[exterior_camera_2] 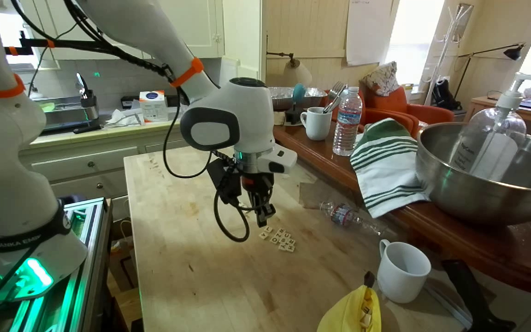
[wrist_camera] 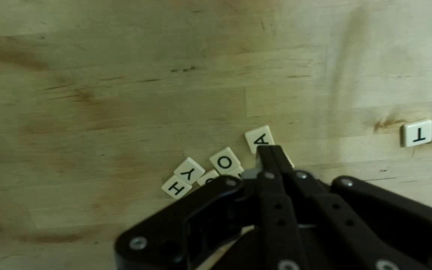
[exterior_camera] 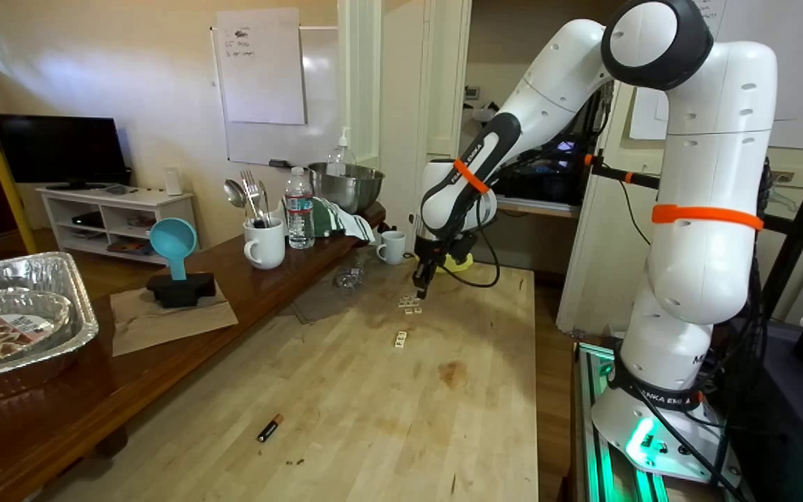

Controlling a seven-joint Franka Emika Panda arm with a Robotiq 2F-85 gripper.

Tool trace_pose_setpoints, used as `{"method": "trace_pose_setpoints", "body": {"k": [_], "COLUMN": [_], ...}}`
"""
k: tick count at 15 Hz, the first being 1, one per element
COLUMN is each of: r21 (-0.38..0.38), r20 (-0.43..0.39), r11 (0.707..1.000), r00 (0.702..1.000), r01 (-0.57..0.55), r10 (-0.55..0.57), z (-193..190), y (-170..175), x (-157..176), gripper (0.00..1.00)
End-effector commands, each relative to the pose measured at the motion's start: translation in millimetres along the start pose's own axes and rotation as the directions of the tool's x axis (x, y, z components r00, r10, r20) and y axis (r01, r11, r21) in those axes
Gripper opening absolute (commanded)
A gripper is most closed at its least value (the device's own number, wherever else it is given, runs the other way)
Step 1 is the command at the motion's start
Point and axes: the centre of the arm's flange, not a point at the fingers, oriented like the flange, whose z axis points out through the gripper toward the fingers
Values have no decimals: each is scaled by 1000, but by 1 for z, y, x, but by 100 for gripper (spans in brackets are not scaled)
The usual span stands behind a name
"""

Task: Put 5 letter blocks in a line

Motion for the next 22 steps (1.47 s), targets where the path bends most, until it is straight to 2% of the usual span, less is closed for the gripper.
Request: {"method": "trace_pose_setpoints", "body": {"k": [1,6,14,18,22], "r21": [-6,-4,-4,1,4], "r20": [-15,-12,17,45,58], "r11": [998,995,996,1000,995], "r00": [998,995,996,999,993], "r01": [-64,-100,-91,-24,104], "r10": [63,100,91,24,-104], "z": [18,33,51,54,53], "y": [7,7,-2,-12,-29], "x": [6,7,8,4,1], "gripper": [0,0,0,0,0]}}
